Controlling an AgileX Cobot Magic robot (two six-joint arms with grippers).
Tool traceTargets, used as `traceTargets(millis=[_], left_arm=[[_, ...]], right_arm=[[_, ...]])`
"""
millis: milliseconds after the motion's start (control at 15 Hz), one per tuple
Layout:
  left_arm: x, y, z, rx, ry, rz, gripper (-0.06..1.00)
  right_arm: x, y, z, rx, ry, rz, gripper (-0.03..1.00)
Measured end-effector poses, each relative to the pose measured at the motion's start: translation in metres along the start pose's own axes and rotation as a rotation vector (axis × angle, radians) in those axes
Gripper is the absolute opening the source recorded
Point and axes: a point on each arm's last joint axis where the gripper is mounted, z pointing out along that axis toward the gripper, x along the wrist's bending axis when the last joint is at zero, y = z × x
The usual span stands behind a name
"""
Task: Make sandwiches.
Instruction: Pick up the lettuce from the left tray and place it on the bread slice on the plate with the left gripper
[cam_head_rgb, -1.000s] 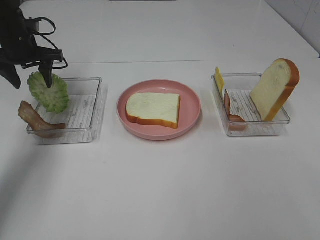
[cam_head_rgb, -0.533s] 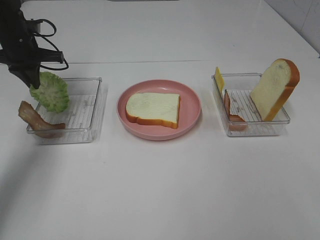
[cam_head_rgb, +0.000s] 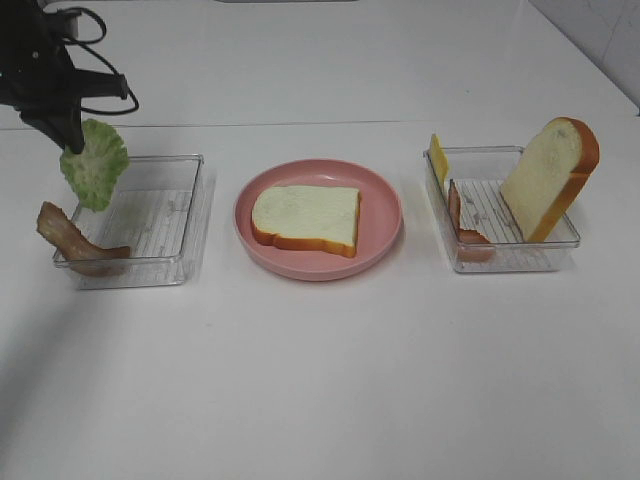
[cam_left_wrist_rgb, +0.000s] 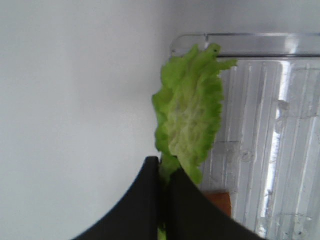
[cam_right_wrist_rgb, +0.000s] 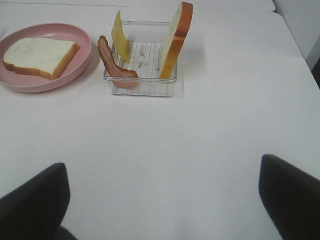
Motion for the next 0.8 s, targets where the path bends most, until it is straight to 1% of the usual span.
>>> traceTargets(millis=[133, 200, 267, 400, 467, 600, 667, 800], left_arm=[[-0.008, 0.003, -0.030, -0.087, -0.081, -0.006, 0.00], [-0.014, 0.004, -0.041, -0.126, -0.141, -0.006, 0.00], [-0.026, 0.005, -0.048, -0.156, -0.249, -0.005, 0.00], [-0.049, 0.004, -0.048, -0.169, -0.379, 0.015, 0.00], [-0.056, 0.004, -0.048, -0.173, -0.412, 0.021, 0.00], [-0.085, 0.000, -0.050, -0.195, -0.520, 0.049, 0.00], [-0.101, -0.003, -0.046, -0.195, -0.561, 0.067, 0.00], [-0.132, -0.012, -0.030, -0.164, -0.618, 0.089, 0.00]], right_arm=[[0.000, 0.000, 0.000, 0.000, 0.000, 0.000, 0.97], [0.000, 0.000, 0.000, 0.000, 0.000, 0.000, 0.97], [0.000, 0.000, 0.000, 0.000, 0.000, 0.000, 0.97], [0.000, 0.000, 0.000, 0.000, 0.000, 0.000, 0.97], [0.000, 0.000, 0.000, 0.000, 0.000, 0.000, 0.97], [0.000, 0.000, 0.000, 0.000, 0.000, 0.000, 0.97], [0.000, 0.000, 0.000, 0.000, 0.000, 0.000, 0.97], [0.000, 0.000, 0.000, 0.000, 0.000, 0.000, 0.97]])
